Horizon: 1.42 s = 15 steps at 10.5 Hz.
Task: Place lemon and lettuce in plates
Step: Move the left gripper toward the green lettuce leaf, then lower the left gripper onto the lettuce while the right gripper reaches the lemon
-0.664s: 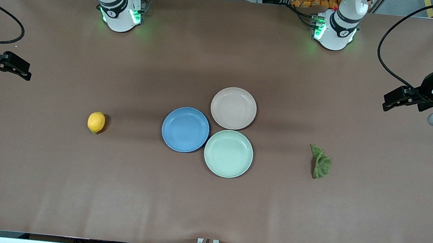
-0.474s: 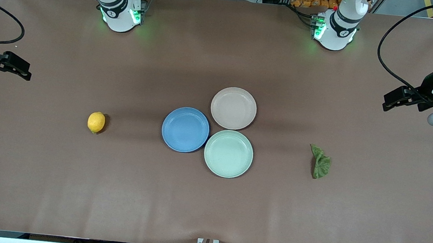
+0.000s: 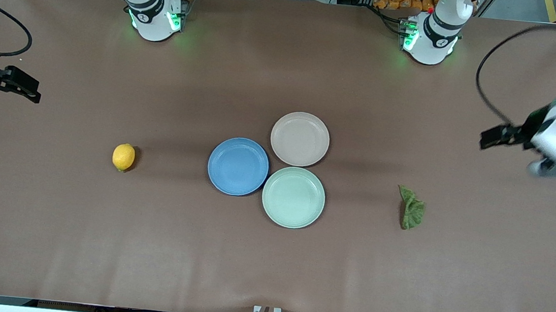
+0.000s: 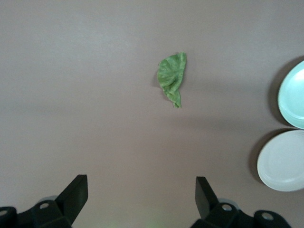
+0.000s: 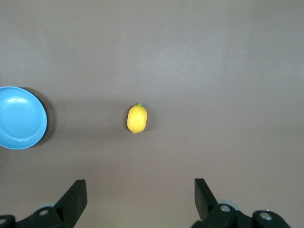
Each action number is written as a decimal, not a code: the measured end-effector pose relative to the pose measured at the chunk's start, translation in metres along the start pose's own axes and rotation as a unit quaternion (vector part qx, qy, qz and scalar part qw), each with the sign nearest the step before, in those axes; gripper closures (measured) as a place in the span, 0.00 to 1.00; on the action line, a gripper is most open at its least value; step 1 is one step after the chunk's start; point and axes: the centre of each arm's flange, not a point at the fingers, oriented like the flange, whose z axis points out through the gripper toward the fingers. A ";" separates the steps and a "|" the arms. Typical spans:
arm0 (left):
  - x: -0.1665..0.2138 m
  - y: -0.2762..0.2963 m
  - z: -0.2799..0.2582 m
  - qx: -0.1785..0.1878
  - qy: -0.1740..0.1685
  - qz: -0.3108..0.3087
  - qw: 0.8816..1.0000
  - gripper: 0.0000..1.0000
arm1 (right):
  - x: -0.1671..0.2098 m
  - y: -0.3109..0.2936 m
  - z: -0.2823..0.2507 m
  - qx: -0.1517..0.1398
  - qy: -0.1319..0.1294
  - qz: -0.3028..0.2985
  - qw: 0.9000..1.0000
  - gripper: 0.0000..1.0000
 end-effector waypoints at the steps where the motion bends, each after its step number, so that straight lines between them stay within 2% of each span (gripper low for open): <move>1: 0.020 0.003 0.039 -0.002 -0.002 0.001 1.000 0.00 | 0.000 0.000 0.001 0.000 -0.002 -0.009 1.000 0.00; 3: 0.048 0.008 0.118 -0.011 0.008 0.003 1.000 0.00 | 0.002 0.006 0.007 0.001 -0.009 -0.016 1.000 0.00; 5: 0.059 0.013 0.180 -0.018 0.015 0.006 1.000 0.00 | 0.009 0.013 0.026 0.006 -0.027 -0.014 1.000 0.00; 6: 0.064 0.017 0.207 -0.021 0.016 0.008 1.000 0.00 | 0.019 0.015 0.043 0.013 -0.037 -0.015 0.999 0.00; 8: 0.073 0.026 0.258 -0.012 0.015 0.025 1.000 0.00 | 0.045 0.018 0.088 0.022 -0.037 -0.014 0.999 0.00; 10: 0.076 0.038 0.292 -0.009 0.014 0.039 0.999 0.00 | 0.064 0.021 0.145 0.024 -0.031 -0.011 0.999 0.00; 12: 0.079 0.041 0.312 -0.013 0.016 0.040 0.999 0.00 | 0.068 0.018 0.210 0.029 -0.025 -0.009 0.999 0.00; 14: 0.082 0.042 0.330 -0.017 0.024 0.040 0.999 0.00 | 0.062 0.012 0.274 0.045 -0.037 -0.003 0.998 0.00; 15: 0.082 0.042 0.338 -0.018 0.024 0.040 0.999 0.04 | 0.059 0.009 0.307 0.048 -0.038 -0.001 0.998 0.00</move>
